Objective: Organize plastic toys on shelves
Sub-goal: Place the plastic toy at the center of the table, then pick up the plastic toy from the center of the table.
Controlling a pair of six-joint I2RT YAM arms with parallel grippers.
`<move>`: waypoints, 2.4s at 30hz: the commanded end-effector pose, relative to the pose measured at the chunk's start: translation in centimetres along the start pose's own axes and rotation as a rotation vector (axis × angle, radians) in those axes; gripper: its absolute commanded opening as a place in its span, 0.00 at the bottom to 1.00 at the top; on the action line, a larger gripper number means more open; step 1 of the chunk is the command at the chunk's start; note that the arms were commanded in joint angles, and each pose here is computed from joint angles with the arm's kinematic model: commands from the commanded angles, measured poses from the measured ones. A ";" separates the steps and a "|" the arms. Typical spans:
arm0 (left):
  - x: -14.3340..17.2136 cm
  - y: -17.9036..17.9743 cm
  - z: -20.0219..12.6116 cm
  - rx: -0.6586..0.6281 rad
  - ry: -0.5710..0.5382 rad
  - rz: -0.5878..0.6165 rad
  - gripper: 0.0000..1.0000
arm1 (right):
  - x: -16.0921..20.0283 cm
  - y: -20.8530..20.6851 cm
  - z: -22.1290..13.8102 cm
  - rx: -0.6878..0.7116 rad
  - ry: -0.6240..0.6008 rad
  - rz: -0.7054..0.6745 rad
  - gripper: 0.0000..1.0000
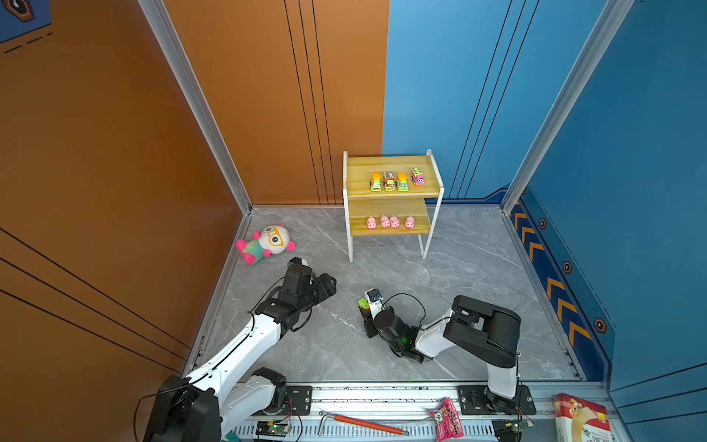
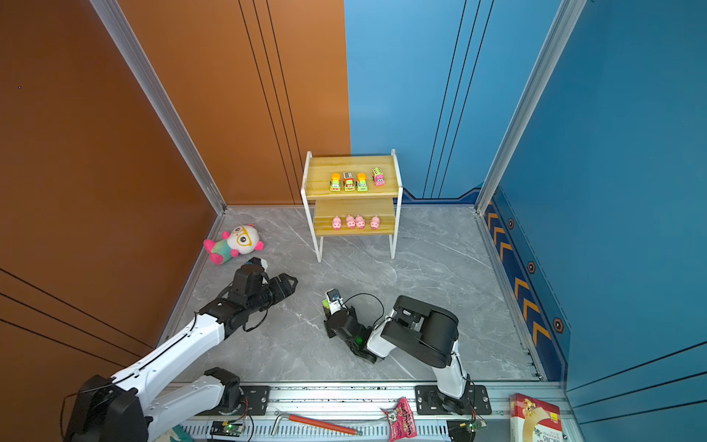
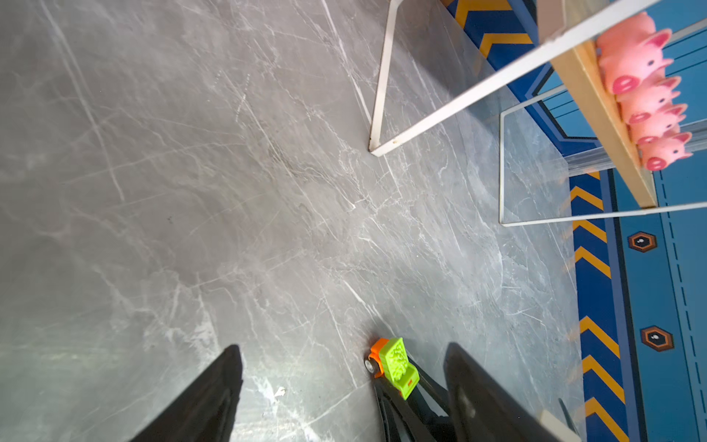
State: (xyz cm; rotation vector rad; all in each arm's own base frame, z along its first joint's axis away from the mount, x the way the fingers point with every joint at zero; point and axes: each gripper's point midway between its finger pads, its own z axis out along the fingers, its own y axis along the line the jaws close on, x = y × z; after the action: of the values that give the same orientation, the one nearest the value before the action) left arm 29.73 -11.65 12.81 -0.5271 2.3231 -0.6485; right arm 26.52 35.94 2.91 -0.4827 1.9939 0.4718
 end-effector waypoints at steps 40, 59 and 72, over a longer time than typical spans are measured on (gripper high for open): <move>-5.8 -3.0 -2.4 0.195 0.059 0.134 0.85 | -0.8 0.4 0.4 -0.097 0.046 -0.051 0.39; -6.0 -2.8 -2.1 0.210 0.056 0.103 0.85 | -1.4 0.4 -0.1 -0.085 0.066 -0.063 0.19; -6.2 -3.0 -2.6 0.215 0.042 0.109 0.85 | -12.1 0.5 -4.9 -0.030 0.007 -0.050 0.18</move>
State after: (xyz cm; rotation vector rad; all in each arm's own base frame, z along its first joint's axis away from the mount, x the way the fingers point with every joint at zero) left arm 33.12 -9.95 19.23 -0.2932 2.2771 -0.8274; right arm 27.50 36.36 13.36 -0.5570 1.9596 0.5438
